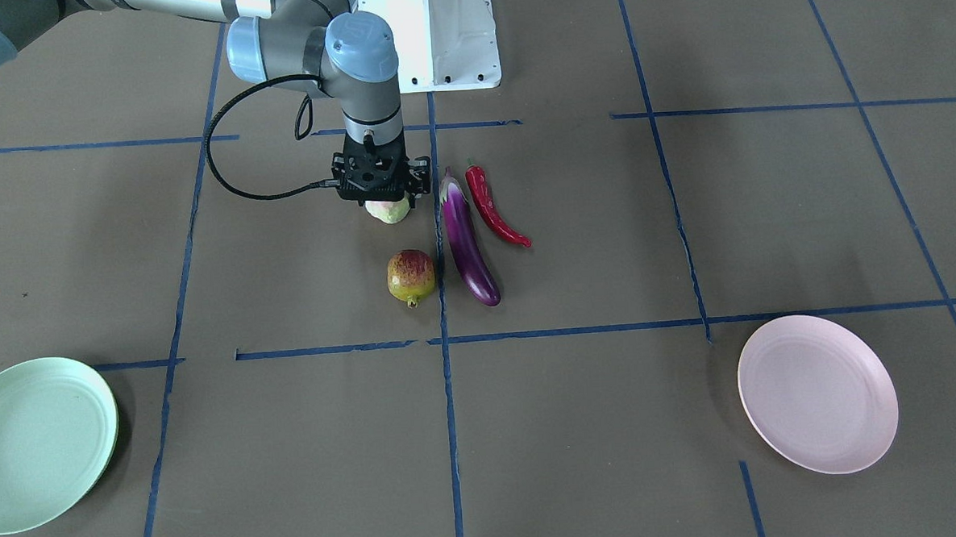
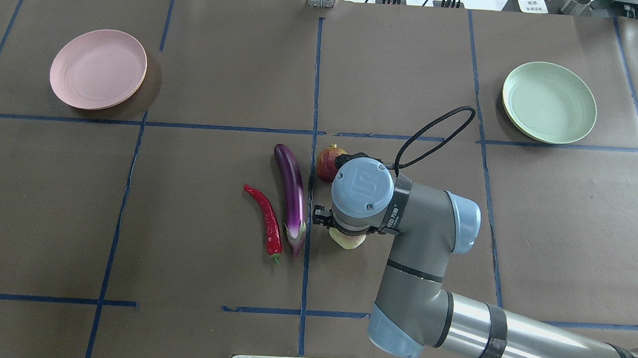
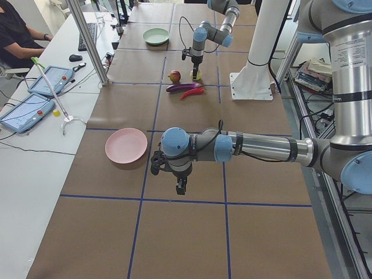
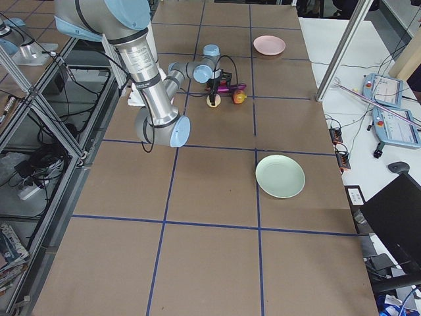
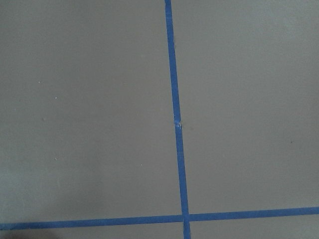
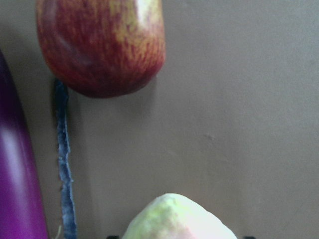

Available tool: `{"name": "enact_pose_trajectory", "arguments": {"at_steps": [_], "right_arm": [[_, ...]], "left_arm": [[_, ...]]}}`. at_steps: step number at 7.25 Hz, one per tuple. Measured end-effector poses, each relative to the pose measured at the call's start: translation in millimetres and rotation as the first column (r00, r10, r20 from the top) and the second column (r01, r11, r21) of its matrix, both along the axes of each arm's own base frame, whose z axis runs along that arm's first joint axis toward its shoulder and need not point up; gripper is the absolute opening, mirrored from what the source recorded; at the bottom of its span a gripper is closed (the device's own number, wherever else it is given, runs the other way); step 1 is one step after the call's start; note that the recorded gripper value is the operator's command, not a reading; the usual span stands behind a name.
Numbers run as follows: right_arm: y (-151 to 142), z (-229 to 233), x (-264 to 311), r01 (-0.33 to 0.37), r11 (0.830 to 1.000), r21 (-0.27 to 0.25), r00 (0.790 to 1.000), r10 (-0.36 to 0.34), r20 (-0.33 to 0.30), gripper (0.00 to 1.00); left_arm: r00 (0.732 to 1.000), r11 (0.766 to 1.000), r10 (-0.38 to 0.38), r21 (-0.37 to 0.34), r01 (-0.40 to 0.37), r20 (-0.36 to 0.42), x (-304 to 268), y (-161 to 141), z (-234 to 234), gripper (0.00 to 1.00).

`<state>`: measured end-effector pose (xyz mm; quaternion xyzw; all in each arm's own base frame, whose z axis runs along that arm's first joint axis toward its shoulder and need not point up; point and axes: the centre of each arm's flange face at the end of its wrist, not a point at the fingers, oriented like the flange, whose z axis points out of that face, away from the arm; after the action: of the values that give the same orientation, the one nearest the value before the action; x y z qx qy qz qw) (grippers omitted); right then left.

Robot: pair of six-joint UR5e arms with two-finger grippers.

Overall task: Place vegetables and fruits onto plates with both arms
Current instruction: 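Carry the peach onto the green plate while the left arm moves in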

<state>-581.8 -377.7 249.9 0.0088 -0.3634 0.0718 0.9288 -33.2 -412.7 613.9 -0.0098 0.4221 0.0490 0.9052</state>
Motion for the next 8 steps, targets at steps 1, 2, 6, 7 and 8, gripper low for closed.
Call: {"name": "enact_pose_trajectory", "arguments": {"at_steps": [1, 2, 6, 7, 8], "right_arm": [[-25.6, -2.4, 26.5, -0.005, 1.0, -0.018, 1.0, 0.006, 0.023, 0.0], [-57.5, 5.5, 65.3, -0.007, 1.0, -0.006, 0.999, 0.007, 0.031, 0.0], [-205.0, 135.8, 239.6, 0.14, 0.974, 0.179, 0.976, -0.105, -0.191, 0.01], [-240.4, 174.2, 272.4, 0.169, 0.969, 0.178, 0.962, -0.124, -0.242, 0.01], [-267.9, 214.7, 294.7, 0.174, 0.968, 0.182, 0.956, -0.122, -0.265, 0.02]], "left_arm": [[1.0, 1.0, 0.0, 0.0, 0.0, -0.013, 0.8, 0.0, -1.2, 1.0], [0.999, 1.0, -0.001, -0.002, 0.001, -0.034, 2.1, 0.1, -2.5, 1.0], [0.998, 0.997, 0.028, 0.075, -0.024, -0.058, 19.0, -8.9, -21.9, 1.0], [0.997, 0.993, 0.027, 0.113, -0.019, -0.068, 37.5, -17.7, -39.4, 1.0], [0.996, 0.991, 0.008, 0.132, 0.004, -0.091, 66.5, -30.7, -66.5, 1.0]]}}
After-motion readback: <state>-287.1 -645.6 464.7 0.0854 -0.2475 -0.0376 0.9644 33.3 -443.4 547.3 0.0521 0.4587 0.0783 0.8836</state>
